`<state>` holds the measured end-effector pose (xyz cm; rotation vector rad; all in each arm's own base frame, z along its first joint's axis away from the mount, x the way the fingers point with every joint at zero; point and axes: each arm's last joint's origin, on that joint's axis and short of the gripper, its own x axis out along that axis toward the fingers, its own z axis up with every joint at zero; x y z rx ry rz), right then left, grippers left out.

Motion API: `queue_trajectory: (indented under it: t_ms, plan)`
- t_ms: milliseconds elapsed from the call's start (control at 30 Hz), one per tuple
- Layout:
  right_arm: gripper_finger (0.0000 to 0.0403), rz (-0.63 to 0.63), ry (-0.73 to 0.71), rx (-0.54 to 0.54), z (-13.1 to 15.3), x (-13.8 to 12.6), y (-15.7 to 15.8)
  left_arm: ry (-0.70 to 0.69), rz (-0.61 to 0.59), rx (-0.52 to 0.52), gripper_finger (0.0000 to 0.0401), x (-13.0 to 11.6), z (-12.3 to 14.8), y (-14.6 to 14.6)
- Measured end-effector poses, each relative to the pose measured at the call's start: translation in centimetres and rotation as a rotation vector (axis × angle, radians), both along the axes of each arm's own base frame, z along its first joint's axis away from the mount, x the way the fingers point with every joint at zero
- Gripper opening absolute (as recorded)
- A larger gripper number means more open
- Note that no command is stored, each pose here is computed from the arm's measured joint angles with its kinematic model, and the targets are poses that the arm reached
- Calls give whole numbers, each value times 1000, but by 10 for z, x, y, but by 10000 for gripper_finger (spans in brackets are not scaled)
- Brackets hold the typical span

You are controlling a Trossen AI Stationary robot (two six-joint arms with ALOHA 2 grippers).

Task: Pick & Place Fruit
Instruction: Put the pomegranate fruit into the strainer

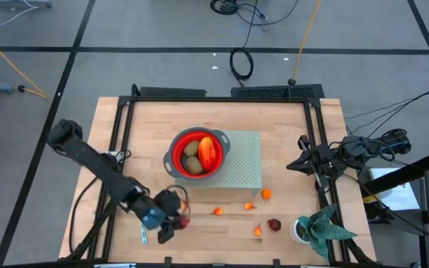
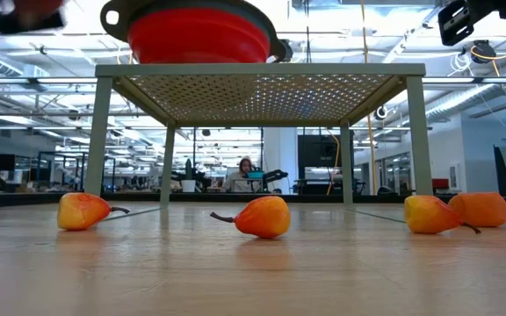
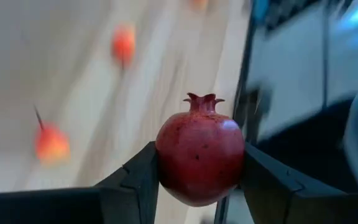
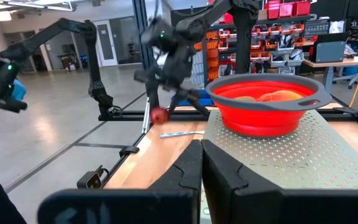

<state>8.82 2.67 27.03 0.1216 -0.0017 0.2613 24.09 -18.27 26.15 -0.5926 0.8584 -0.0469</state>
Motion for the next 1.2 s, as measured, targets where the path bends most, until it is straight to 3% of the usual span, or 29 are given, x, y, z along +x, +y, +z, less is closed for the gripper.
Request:
queue_trajectory:
  t_ms: [233, 533, 1200]
  plan:
    - [0, 1, 0, 0, 0, 0, 0, -394, 79, 121, 193, -7, 51, 14]
    - [0, 1, 0, 0, 0, 0, 0, -673, 55, 210, 180, -8, 83, 18]
    - [0, 1, 0, 0, 0, 0, 0, -1270, 201, 82, 190, -17, 148, 24]
